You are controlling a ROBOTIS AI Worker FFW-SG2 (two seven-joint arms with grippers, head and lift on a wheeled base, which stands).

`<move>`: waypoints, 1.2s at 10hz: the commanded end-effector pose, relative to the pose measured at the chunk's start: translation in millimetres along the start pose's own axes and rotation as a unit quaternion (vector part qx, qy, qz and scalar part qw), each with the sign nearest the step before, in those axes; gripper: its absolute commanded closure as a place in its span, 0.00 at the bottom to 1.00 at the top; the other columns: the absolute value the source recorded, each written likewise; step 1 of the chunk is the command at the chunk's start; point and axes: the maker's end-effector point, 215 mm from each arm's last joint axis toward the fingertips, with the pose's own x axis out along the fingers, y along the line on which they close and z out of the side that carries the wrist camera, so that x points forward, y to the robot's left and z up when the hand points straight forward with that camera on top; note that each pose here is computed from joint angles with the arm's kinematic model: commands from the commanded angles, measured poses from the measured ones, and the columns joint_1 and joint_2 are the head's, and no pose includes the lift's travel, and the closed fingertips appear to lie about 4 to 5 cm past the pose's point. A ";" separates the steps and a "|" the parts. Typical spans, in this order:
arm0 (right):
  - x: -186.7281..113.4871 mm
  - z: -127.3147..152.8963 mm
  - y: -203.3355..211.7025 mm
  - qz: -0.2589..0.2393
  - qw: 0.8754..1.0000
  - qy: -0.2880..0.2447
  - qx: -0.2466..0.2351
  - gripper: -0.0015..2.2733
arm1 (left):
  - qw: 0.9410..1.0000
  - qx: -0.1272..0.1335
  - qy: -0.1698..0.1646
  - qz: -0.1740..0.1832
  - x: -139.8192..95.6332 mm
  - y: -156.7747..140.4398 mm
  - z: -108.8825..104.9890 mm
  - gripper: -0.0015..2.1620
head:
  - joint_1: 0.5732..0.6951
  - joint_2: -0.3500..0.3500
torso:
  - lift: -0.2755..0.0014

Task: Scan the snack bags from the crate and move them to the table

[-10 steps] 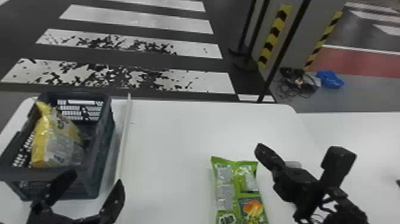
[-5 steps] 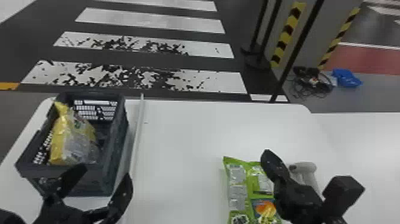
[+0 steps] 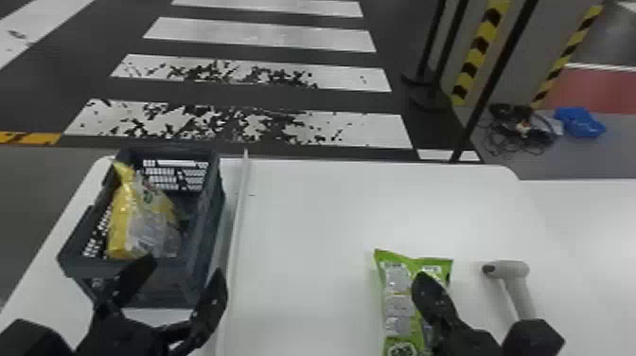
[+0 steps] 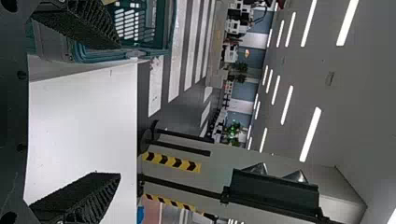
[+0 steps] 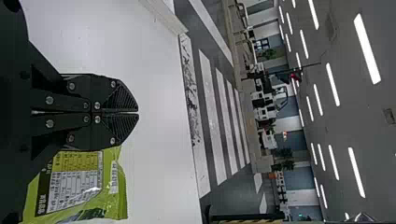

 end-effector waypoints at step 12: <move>29.7 -76.9 -29.4 0.050 0.998 0.038 -0.014 0.99 | 1.000 0.008 -0.006 0.018 -14.2 19.7 9.0 0.00 | 1.00 0.40 | 0.65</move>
